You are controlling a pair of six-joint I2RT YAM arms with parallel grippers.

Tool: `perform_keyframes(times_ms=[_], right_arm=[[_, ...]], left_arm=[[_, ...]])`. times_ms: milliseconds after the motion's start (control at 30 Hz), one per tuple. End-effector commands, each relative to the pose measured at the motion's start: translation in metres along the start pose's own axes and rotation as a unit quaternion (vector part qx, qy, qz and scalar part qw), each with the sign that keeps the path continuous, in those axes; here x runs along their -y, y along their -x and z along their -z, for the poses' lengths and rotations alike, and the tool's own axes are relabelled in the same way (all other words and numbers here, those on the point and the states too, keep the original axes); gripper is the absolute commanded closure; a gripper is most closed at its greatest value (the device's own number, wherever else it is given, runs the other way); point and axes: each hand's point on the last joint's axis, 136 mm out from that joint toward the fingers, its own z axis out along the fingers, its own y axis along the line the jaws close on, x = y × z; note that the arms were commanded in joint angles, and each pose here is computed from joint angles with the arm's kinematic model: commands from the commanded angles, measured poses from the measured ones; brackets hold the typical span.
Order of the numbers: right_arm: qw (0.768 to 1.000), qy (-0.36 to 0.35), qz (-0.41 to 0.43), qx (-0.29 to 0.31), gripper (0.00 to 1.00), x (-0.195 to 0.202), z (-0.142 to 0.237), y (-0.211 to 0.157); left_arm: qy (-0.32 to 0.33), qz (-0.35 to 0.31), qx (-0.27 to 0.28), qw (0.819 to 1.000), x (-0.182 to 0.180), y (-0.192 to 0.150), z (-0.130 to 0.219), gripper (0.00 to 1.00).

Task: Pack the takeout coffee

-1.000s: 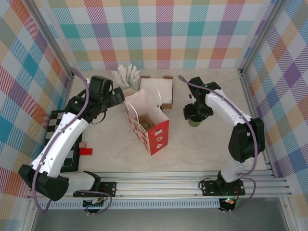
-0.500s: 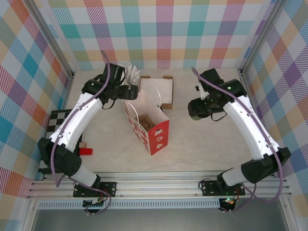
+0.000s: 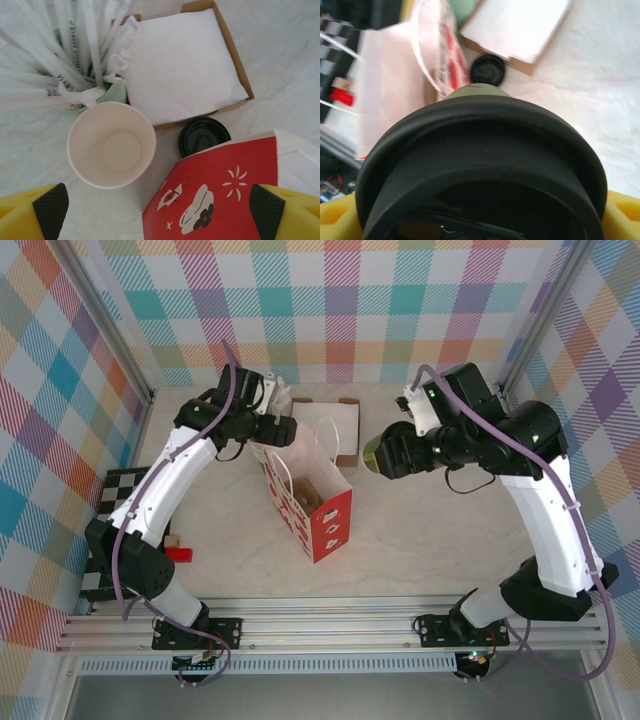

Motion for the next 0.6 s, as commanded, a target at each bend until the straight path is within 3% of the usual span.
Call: perform_keyframes(times_ms=[0, 167, 300, 567], right_arm=[[0.998, 0.045, 0.031, -0.009, 0.50, -0.034, 0.002, 0.002], [0.990, 0.108, 0.086, 0.005, 0.50, -0.089, -0.004, 0.017], [0.987, 0.134, 0.093, 0.007, 0.51, -0.119, -0.017, 0.024], [0.997, 0.037, 0.070, -0.013, 0.52, -0.100, -0.059, 0.030]], left_arm=[[0.058, 0.043, 0.020, 0.997, -0.023, 0.014, 0.018, 0.03], [0.031, 0.067, 0.058, 0.996, -0.016, 0.022, 0.045, 0.00], [0.060, 0.148, 0.087, 0.983, -0.030, 0.024, 0.076, 0.00], [-0.054, 0.265, 0.081, 0.959, 0.008, -0.007, 0.112, 0.07]])
